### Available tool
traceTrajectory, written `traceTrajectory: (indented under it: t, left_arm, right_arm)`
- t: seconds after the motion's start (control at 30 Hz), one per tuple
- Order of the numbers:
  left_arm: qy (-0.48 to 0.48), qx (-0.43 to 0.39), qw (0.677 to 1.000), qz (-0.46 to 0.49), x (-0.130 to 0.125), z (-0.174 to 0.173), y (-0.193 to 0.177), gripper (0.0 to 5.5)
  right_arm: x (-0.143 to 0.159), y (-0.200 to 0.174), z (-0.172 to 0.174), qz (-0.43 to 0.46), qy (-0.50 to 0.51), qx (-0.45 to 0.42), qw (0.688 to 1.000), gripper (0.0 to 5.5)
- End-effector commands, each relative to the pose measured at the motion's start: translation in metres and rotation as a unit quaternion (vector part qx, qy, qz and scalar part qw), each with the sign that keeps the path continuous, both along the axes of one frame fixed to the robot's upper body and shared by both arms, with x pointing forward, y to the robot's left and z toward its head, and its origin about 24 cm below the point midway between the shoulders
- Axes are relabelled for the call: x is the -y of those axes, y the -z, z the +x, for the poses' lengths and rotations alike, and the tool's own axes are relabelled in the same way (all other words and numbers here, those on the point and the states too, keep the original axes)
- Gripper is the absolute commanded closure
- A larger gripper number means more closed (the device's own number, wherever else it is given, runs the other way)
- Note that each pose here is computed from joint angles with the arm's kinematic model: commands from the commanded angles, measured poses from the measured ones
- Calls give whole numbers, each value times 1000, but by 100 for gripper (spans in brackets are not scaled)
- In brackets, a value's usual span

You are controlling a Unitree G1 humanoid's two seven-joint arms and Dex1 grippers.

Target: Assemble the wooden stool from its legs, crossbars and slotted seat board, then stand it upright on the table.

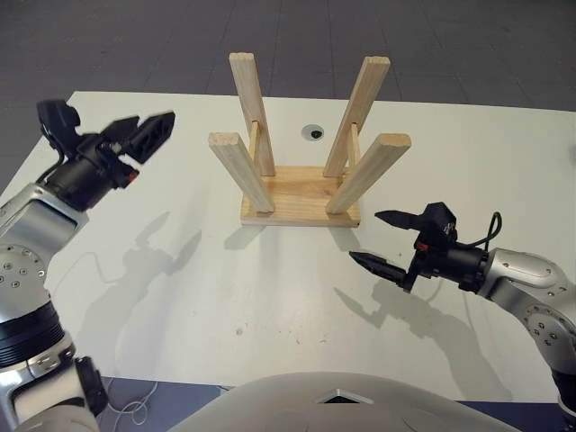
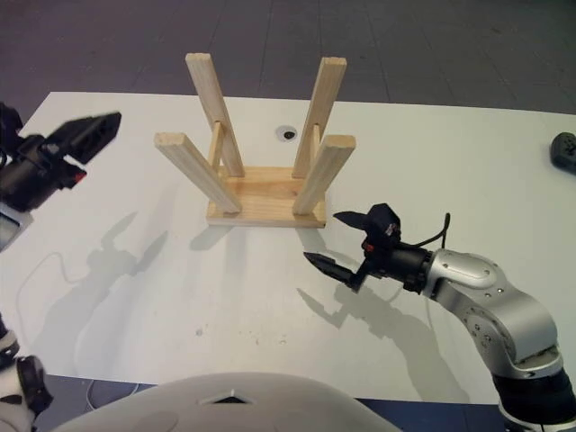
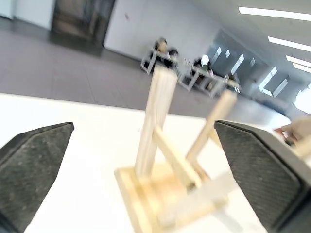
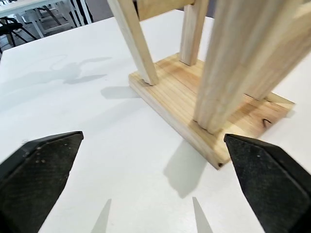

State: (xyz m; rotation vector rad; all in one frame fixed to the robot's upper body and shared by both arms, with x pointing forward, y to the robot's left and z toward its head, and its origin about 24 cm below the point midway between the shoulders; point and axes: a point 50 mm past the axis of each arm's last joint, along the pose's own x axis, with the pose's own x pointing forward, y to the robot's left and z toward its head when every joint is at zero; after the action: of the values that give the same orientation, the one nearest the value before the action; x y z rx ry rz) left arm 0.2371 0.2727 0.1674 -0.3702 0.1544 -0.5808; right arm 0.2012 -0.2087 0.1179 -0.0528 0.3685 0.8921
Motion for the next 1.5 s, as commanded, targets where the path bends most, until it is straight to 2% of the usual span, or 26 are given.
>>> traceTrajectory:
  t: [0.03,0.2,0.33,0.47,0.6,0.73,0.9,1.23,1.5]
  left_arm:
    - [132,-45,990,32,5,0,29,11]
    - [235,-28,970,52,57,36,41,11]
    - [254,-6,963,90,85,62,47,11]
    - [287,-6,949,133,89,68,54,11]
    - [303,-21,938,165,82,68,64,69]
    - [327,-19,926,189,86,68,71,137]
    - [342,6,917,204,97,78,69,227]
    - [353,20,910,214,95,83,66,389]
    - [378,-1,903,205,96,75,69,396]
  right_arm:
    - [20,-9,36,66,-4,1,998,10]
    - [11,-9,71,124,-47,-25,991,10]
    - [-3,1,87,108,-99,-60,987,10]
    - [-9,15,92,81,-135,-82,984,10]
    - [-15,20,101,71,-143,-76,984,10]
    - [-19,25,107,63,-149,-74,984,10]
    - [-18,31,111,52,-159,-86,982,94]
    - [-16,33,110,52,-165,-98,980,249]
    - [-17,43,94,39,-179,-132,974,370]
